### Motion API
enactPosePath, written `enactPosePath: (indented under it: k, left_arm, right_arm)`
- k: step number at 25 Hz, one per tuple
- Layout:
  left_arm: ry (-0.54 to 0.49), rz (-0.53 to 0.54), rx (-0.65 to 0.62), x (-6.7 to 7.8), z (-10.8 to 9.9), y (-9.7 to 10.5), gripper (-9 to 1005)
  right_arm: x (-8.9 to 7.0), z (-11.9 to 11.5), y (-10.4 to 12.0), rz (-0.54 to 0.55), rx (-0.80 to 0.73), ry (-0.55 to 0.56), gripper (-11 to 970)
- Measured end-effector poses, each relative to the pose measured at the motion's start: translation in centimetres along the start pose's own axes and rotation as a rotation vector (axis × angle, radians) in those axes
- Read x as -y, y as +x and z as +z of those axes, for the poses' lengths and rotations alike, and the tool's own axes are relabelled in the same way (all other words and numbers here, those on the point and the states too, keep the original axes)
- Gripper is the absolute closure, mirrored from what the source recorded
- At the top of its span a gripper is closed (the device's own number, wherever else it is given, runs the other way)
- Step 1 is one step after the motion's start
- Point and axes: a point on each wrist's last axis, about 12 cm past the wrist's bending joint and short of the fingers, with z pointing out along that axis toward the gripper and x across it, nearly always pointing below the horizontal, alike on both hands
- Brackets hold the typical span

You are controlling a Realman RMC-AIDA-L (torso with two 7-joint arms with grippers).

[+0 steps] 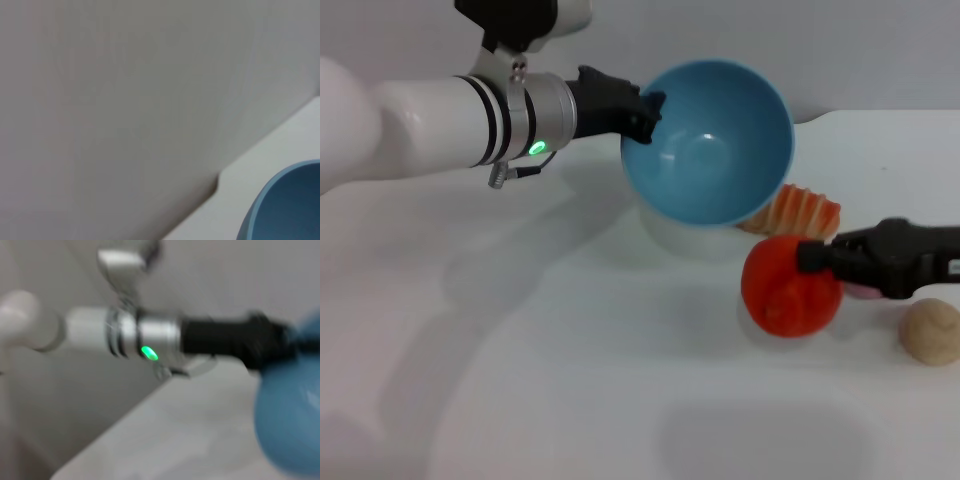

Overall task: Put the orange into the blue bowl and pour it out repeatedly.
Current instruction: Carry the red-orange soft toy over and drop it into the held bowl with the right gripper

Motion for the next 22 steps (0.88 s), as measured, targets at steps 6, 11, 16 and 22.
enactPosePath:
  k: [6,11,16,22]
  left_arm:
    - [0.137,0.021,-0.073,1.3,-0.2,-0.8,998]
    - [0.206,0.048,-0.169,2.7,-0.6,-1.6,997]
    - [0.286,0.078,-0.223,4.5,-1.1,-2.0,996]
    - [0.314,0.075,-0.249,5.2,-1.2,-1.6,996]
  right_arm:
    - [-1.5,-2.5,-3.4,-0.109,0.084,-0.050,958]
    - [-1.7,-3.2,-5.3,-0.149,0.120,-0.026,954]
    - [-0.9,-2.8,-5.4,-0.132,0.127,0.006,931]
    - [-0.1,-1.7,-4.4,-0.097,0.113,0.005,903]
